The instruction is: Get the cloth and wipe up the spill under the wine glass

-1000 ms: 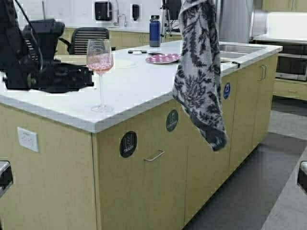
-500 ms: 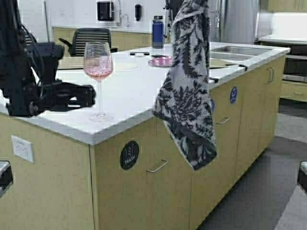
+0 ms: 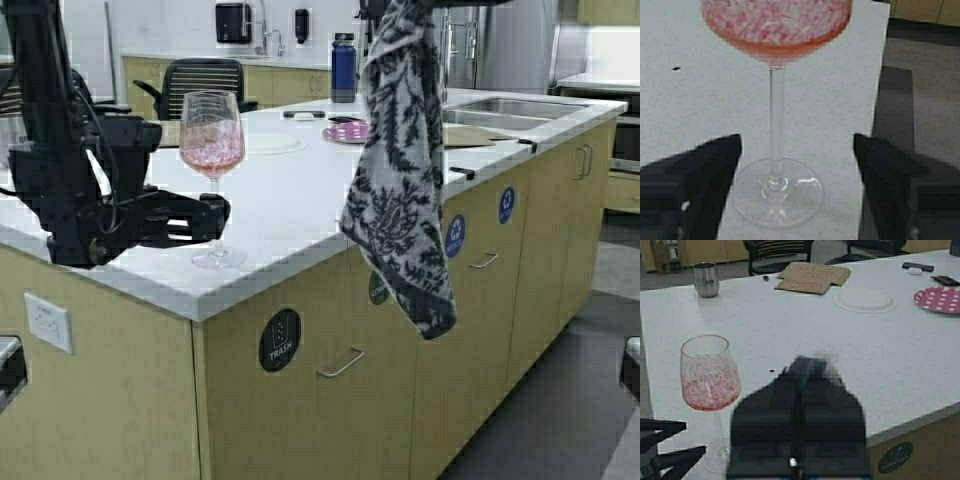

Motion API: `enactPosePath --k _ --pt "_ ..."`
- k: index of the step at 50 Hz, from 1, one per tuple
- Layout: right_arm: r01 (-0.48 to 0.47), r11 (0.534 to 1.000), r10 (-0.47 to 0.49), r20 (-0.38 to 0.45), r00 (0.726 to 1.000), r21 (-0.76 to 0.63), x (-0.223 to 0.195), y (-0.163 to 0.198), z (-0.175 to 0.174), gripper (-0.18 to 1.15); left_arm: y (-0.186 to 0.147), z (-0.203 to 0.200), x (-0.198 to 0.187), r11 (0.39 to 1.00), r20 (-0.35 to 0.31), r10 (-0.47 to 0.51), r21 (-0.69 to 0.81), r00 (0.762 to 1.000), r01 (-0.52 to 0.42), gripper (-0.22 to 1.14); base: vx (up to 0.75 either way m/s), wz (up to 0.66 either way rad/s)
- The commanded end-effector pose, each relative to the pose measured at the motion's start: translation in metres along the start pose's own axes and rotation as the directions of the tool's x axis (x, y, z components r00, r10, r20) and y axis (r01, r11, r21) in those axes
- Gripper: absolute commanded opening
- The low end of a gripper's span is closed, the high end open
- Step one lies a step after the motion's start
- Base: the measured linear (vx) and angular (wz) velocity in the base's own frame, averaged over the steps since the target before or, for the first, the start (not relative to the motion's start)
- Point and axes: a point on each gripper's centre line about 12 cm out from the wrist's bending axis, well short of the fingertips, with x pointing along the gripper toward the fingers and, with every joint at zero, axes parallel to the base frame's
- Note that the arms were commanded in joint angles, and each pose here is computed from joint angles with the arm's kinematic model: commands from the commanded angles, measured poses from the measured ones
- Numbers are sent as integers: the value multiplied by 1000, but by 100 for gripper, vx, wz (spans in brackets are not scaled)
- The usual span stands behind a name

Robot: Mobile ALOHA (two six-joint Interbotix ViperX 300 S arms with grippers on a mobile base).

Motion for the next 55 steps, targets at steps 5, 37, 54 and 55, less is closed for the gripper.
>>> enactPosePath --k 5,37,54,55 --pt "-2 1000 2 25 1000 -2 3 1 5 6 -3 1 20 1000 53 -17 4 998 16 100 7 3" --pt "0 1000 0 29 1000 -1 4 0 7 6 -7 -13 57 999 120 -38 11 992 37 99 4 1" --pt "-1 1000 1 40 999 -1 4 1 8 6 -14 -8 64 998 146 -54 17 988 53 82 2 1" --pt "0 1000 0 46 999 2 4 0 9 6 -14 -8 64 998 144 -56 17 988 54 79 2 1"
